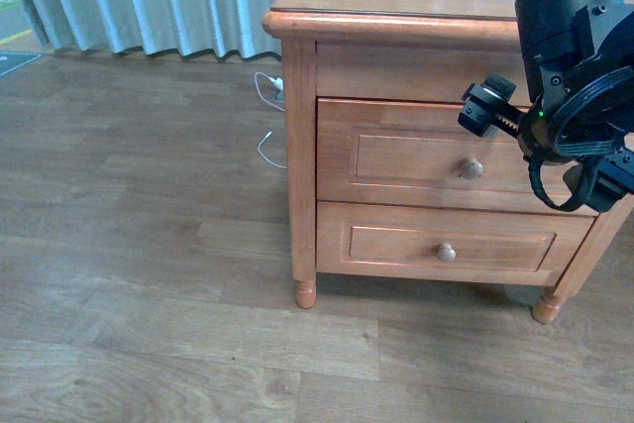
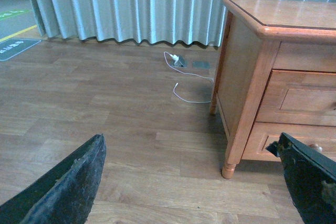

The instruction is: Put charger into drawer

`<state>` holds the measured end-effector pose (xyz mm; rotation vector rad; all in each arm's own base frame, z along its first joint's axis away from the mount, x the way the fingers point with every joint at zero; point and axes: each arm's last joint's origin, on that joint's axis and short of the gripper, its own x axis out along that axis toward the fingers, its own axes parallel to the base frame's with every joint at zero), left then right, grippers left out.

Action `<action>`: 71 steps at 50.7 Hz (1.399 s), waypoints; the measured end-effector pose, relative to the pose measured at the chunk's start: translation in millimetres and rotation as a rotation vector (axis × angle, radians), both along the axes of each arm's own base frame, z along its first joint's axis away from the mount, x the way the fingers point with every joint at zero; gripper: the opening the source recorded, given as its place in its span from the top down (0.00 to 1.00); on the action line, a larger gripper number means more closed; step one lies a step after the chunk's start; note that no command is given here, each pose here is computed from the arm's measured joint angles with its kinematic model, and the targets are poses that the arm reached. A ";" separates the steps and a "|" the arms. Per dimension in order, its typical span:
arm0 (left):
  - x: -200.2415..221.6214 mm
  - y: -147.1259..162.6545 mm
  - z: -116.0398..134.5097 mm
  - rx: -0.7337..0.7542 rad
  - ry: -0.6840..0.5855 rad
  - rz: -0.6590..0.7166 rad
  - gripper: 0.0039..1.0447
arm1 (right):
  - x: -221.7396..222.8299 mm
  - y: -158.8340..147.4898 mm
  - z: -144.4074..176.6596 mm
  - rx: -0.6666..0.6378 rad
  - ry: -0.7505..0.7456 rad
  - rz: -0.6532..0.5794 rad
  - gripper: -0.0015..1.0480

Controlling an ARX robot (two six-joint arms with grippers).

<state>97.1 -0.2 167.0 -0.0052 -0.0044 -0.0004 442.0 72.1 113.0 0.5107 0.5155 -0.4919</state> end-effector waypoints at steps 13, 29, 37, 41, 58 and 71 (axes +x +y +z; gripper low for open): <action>0.0 0.0 0.0 0.000 0.000 0.000 0.05 | 4.2 -1.4 -1.6 0.010 -0.004 -0.002 0.08; 0.0 0.0 0.0 0.000 0.000 0.000 0.05 | 10.5 -4.0 0.0 0.011 -0.011 0.003 0.08; 0.0 0.0 0.0 0.000 0.000 0.000 0.05 | 10.8 -5.2 -0.6 0.013 -0.009 0.014 0.08; 0.0 0.0 0.0 0.000 0.000 0.000 0.05 | 7.0 -7.8 -1.8 0.024 -0.017 0.037 0.08; 0.0 0.0 0.0 0.000 0.000 0.000 0.05 | -54.7 -9.3 41.4 0.017 -0.049 0.314 0.08; 0.0 0.0 0.0 0.000 0.000 0.000 0.05 | -111.5 -12.5 74.2 -0.075 -0.043 0.466 0.08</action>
